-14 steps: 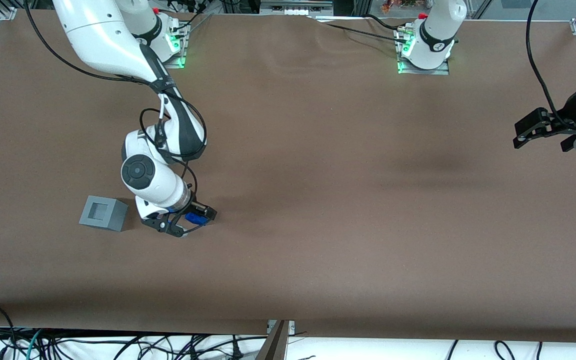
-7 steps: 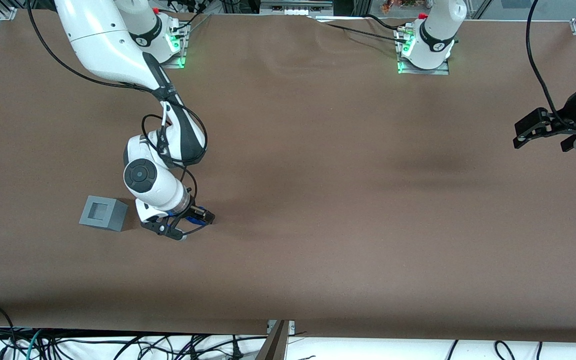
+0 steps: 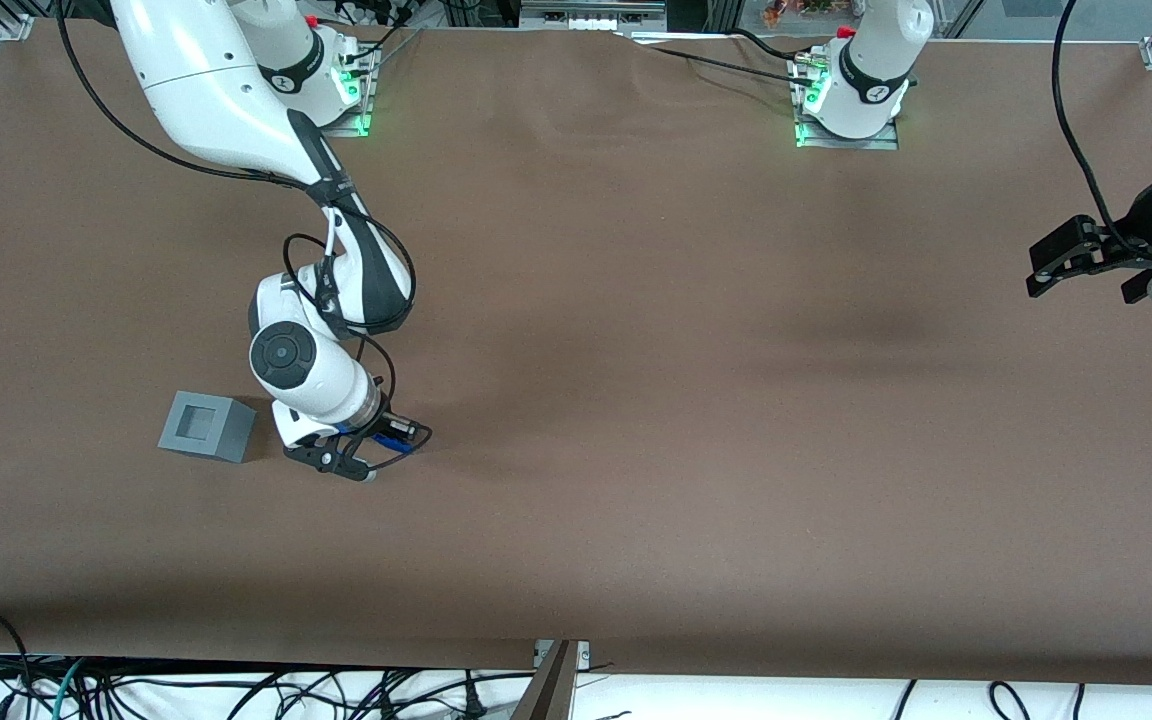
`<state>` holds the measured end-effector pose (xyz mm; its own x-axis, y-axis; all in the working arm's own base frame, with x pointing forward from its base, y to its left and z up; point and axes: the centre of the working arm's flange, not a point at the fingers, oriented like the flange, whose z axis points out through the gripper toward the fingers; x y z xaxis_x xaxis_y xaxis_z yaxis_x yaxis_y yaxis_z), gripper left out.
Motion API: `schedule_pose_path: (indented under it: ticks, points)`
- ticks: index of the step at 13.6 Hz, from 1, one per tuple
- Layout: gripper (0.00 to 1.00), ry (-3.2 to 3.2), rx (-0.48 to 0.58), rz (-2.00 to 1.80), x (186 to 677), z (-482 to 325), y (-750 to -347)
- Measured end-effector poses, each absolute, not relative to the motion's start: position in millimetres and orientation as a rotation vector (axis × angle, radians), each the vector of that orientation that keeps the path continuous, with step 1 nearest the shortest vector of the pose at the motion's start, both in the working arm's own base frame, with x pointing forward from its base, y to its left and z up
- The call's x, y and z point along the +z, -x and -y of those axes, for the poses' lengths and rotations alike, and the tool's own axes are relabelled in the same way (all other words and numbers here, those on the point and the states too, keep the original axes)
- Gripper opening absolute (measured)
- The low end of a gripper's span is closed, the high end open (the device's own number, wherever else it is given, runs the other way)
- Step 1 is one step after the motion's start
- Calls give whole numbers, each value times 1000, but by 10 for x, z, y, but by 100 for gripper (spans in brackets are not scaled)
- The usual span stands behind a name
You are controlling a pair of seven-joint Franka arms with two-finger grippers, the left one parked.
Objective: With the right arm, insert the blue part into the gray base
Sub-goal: 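Lift the blue block and carry it over the gray base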
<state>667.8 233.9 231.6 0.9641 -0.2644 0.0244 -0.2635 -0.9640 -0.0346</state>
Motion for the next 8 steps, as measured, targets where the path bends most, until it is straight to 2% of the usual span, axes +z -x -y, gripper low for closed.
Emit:
schedule_pose_path:
  ticks: [3,6,8]
  points:
    - [50,3152,39,-173,2931,-2060,-6729]
    - [50,3202,76,96,3666,-1193,-6776]
    - [50,3218,107,210,3852,-569,-6787]
